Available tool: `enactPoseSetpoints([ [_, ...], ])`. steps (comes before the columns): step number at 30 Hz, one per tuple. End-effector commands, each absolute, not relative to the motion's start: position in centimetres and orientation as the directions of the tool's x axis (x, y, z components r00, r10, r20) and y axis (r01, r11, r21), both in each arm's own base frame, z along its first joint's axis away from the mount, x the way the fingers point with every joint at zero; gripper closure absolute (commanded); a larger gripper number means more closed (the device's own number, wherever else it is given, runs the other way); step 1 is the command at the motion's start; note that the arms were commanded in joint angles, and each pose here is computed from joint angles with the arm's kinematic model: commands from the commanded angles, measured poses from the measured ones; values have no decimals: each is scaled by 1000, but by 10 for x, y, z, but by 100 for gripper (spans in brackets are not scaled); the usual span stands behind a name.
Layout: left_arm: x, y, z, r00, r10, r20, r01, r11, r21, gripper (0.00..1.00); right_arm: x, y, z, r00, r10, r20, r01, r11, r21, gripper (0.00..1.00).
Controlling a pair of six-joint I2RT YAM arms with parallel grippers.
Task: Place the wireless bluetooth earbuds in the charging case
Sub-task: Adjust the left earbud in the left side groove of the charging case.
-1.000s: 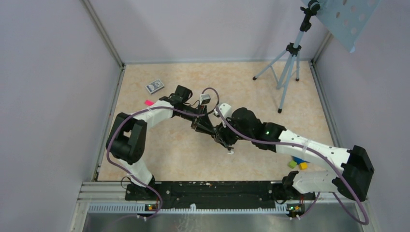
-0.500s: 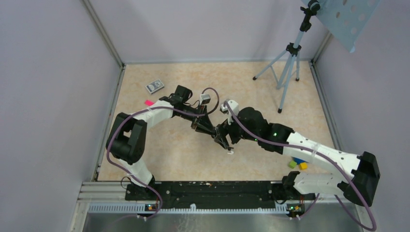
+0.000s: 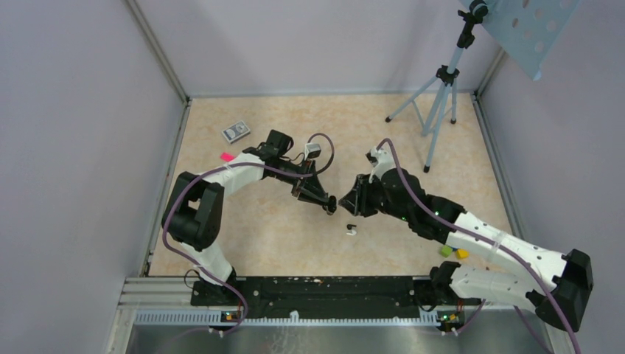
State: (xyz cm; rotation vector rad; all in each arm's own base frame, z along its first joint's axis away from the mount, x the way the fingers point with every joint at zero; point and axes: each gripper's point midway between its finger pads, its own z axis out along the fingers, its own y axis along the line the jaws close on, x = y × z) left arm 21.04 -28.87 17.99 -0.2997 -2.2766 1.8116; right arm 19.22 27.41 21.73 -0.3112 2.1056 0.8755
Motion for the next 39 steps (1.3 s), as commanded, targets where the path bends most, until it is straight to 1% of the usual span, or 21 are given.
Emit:
enactPoseSetpoints([
  [1, 213, -293, 186, -953, 302, 3, 58, 193, -979, 100, 189, 289, 217, -717, 198, -669, -406, 662, 631, 71],
  [5, 215, -294, 186, -954, 300, 6, 54, 193, -980, 100, 181, 300, 208, -758, 222, -613, -385, 607, 695, 69],
  [12, 214, -296, 189, -951, 308, 0, 60, 186, -981, 100, 184, 306, 205, -758, 194, -623, -403, 611, 681, 67],
  [14, 214, -296, 188, -951, 309, -1, 61, 186, -981, 100, 185, 307, 206, -753, 195, -629, -409, 611, 678, 70],
  [20, 214, -298, 187, -950, 312, 3, 59, 188, -980, 100, 189, 304, 201, -748, 189, -636, -401, 635, 660, 73],
  [30, 210, -298, 186, -949, 317, 9, 55, 193, -980, 100, 193, 301, 202, -725, 168, -668, -421, 659, 623, 86],
  [36, 208, -297, 189, -949, 316, -3, 66, 189, -980, 100, 193, 305, 193, -737, 140, -662, -425, 666, 614, 88],
  [37, 208, -297, 189, -949, 316, -3, 66, 188, -980, 100, 193, 304, 192, -737, 141, -661, -419, 672, 610, 89],
  [39, 208, -297, 189, -948, 318, -5, 67, 185, -981, 100, 196, 302, 191, -732, 144, -666, -413, 684, 602, 97],
])
